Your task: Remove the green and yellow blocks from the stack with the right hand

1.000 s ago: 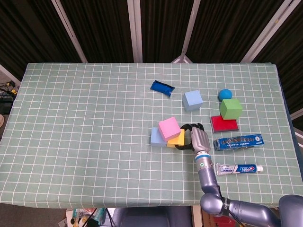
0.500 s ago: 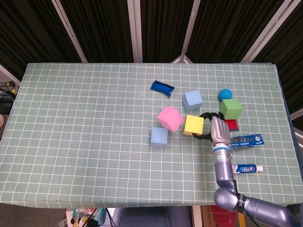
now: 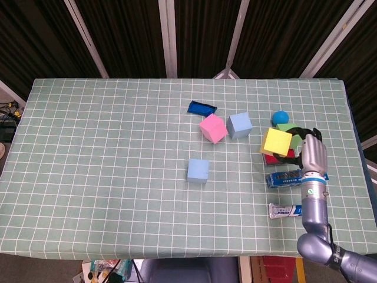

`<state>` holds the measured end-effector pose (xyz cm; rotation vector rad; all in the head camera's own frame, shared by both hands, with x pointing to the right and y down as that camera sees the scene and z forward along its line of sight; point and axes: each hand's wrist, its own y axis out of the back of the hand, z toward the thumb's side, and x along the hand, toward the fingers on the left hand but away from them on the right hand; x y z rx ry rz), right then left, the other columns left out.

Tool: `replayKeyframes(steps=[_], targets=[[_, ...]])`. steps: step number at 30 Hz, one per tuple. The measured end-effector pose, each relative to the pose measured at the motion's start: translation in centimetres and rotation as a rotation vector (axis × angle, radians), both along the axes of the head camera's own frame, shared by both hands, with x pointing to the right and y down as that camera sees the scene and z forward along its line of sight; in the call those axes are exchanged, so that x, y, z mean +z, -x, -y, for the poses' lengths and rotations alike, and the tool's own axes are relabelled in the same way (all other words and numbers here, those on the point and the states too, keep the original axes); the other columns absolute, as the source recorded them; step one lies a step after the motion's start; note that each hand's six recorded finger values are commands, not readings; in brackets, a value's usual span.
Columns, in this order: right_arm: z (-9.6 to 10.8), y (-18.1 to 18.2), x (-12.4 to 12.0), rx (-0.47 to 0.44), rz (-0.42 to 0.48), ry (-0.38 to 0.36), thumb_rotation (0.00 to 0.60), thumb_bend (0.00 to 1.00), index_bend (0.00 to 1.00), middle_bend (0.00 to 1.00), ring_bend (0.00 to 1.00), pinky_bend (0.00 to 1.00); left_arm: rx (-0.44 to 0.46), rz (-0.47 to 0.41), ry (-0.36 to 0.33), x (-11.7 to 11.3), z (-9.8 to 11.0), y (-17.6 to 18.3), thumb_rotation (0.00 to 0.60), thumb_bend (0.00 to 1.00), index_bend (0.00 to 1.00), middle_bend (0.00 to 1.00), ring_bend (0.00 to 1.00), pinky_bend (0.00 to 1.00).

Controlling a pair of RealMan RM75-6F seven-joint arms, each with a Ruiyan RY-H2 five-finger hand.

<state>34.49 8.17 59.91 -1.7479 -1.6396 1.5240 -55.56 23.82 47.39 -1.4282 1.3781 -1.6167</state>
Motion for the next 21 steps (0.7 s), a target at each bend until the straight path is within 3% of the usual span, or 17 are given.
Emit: replayKeyframes(steps=[10, 16, 21], targets=[[-6.7, 0.4, -1.9, -0.128, 0.089, 0.04, 0.6, 0.12, 0.5, 0.42, 0.2, 0.0, 0.008, 0.002, 0.005, 0.1, -0.1, -0.3, 0.6, 0.26, 0.14, 0.0, 0.0, 0.0], [-11.7, 1.9, -0.9, -0.205, 0.16, 0.115, 0.6, 0.12, 0.5, 0.42, 0.2, 0.0, 0.005, 0.0, 0.002, 0.1, 0.0, -0.2, 0.6, 0.26, 0.14, 0.0, 0.0, 0.0], [-14.0, 2.6, 0.7, -0.225, 0.182, 0.17, 0.6, 0.12, 0.5, 0.42, 0.2, 0.0, 0.003, -0.001, 0.002, 0.1, 0.0, -0.1, 0.6, 0.26, 0.14, 0.0, 0.0, 0.0]])
